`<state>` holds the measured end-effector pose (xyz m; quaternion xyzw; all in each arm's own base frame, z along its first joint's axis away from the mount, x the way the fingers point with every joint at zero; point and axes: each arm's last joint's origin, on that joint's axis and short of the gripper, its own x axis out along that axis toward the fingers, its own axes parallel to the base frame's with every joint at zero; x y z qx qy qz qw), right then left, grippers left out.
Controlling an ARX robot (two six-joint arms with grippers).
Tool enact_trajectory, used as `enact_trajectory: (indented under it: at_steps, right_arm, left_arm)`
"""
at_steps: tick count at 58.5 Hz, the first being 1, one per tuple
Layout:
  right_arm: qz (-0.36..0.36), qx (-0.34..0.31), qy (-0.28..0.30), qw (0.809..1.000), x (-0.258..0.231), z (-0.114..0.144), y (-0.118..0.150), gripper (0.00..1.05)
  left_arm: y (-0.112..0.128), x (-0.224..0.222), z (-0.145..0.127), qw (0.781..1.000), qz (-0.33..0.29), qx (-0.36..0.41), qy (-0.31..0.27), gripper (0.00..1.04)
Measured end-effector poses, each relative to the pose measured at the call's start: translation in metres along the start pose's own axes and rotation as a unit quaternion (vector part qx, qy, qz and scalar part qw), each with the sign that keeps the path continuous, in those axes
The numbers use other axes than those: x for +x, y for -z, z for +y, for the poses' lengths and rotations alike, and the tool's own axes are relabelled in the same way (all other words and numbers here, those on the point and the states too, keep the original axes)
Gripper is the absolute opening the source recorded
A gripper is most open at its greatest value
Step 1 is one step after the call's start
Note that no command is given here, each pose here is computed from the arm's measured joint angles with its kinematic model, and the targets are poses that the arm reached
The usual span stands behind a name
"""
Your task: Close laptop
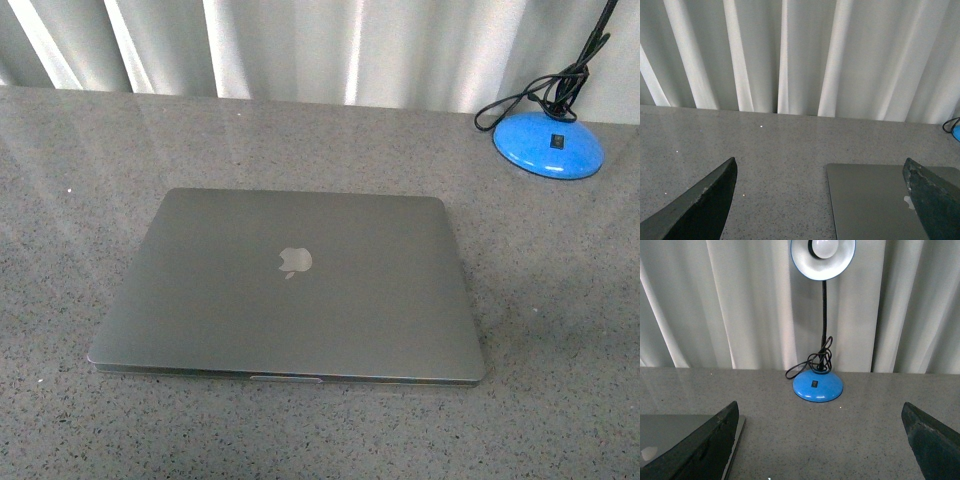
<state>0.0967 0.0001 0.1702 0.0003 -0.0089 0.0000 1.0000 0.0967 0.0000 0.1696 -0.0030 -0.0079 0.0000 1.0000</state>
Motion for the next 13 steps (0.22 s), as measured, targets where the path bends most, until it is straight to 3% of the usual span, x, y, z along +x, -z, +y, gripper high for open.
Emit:
enact_trajectory:
  at_steps: [13]
  right_arm:
    - [0.0, 0.0, 0.0, 1.0, 0.0, 0.0, 0.0, 0.95]
  left_arm:
    - [0.0, 0.0, 0.0, 1.0, 0.0, 0.0, 0.0, 0.98]
